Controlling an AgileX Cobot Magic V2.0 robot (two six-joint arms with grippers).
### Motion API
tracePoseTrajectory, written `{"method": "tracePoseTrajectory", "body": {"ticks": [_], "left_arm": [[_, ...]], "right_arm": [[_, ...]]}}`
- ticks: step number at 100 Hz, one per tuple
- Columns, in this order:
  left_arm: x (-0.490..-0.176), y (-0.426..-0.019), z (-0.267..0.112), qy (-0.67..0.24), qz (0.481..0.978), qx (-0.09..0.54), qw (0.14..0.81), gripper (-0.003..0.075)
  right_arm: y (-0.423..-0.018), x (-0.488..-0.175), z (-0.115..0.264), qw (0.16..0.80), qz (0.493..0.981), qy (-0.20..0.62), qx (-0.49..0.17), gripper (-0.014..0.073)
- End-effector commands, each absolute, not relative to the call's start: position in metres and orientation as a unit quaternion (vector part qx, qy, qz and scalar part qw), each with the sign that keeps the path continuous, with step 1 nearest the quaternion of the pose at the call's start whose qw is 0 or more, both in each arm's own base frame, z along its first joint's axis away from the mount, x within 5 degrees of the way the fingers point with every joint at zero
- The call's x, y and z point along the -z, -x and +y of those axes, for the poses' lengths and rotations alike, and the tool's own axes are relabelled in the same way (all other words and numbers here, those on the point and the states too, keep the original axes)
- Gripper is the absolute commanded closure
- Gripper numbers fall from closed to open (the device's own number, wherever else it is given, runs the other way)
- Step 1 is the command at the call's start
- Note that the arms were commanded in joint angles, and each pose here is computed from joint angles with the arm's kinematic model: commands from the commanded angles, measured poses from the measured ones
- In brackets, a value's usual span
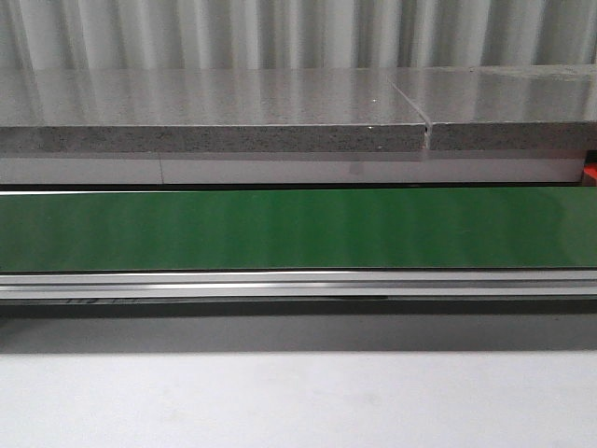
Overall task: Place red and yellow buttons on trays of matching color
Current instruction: 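Lower the yellow button into the yellow tray and open the right gripper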
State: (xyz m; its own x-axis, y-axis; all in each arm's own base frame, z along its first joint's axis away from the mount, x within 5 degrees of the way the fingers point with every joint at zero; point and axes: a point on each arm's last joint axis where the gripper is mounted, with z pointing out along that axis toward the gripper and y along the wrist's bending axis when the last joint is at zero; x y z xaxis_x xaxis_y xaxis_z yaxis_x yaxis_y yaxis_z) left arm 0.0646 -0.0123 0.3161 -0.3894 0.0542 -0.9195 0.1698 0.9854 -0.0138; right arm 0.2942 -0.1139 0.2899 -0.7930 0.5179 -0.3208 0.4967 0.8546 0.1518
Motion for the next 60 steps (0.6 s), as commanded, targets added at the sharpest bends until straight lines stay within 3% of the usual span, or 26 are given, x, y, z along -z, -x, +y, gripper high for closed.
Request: {"method": "tracePoseTrajectory", "body": {"ticks": [1, 26, 60], "left_arm": [[-0.33, -0.066, -0.014, -0.063, 0.808, 0.065, 0.582, 0.0741], [-0.33, -0.066, -0.014, -0.063, 0.808, 0.065, 0.582, 0.0741], [-0.33, -0.066, -0.014, -0.063, 0.808, 0.065, 0.582, 0.0741]], "right_arm": [[-0.286, -0.308, -0.127, 0.234, 0.924, -0.301, -0.017, 0.0323], [-0.272, -0.294, -0.162, 0.26, 0.888, -0.379, -0.002, 0.0323], [-0.285, -0.261, -0.17, 0.257, 0.884, -0.39, -0.007, 0.0323]]}}
